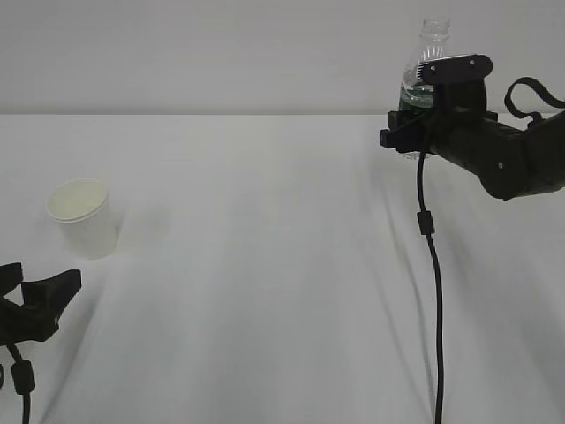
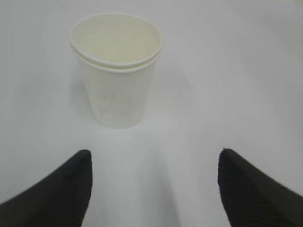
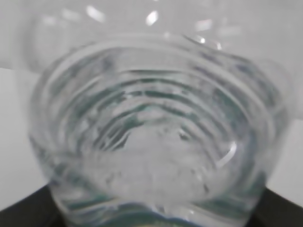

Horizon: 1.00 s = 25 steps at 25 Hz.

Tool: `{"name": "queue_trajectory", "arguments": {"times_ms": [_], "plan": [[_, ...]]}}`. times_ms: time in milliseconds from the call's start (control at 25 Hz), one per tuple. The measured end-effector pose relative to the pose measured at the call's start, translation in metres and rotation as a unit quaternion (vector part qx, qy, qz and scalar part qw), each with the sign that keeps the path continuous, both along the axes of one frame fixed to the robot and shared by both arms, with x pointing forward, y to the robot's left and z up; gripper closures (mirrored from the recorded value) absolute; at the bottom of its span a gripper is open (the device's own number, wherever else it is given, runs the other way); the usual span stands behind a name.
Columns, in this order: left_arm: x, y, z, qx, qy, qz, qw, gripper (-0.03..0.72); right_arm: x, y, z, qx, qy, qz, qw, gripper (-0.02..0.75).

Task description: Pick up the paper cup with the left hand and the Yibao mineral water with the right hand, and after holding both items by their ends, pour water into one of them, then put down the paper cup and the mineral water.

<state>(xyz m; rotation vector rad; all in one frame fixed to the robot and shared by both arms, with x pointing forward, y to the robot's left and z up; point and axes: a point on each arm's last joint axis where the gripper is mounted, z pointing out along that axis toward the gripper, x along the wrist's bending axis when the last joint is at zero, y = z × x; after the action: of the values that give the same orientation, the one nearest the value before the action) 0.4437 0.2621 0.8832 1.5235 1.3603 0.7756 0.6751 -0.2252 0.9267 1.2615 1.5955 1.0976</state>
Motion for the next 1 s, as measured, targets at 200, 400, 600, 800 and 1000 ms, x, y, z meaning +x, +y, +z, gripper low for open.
{"name": "queue_trajectory", "arguments": {"times_ms": [200,400,600,800,1000], "plan": [[0.000,0.000,0.000,0.001,0.000,0.001,1.000,0.096,-0.009,-0.002,0.017,0.007,-0.025,-0.001,1.000,0.272],[0.001,0.000,0.000,0.001,-0.001,0.001,1.000,0.096,-0.025,-0.004,0.018,0.012,-0.020,-0.002,1.000,0.272],[0.002,0.000,0.001,0.000,-0.003,0.001,1.000,0.097,-0.034,-0.005,0.022,0.016,-0.025,-0.001,1.000,0.272],[0.002,0.000,0.001,0.000,-0.003,0.001,1.000,0.097,-0.043,-0.006,0.023,0.016,-0.025,0.002,1.000,0.272],[0.002,0.000,0.001,0.000,-0.003,0.003,1.000,0.104,-0.050,-0.007,0.028,0.016,-0.029,0.005,0.999,0.273]]}}
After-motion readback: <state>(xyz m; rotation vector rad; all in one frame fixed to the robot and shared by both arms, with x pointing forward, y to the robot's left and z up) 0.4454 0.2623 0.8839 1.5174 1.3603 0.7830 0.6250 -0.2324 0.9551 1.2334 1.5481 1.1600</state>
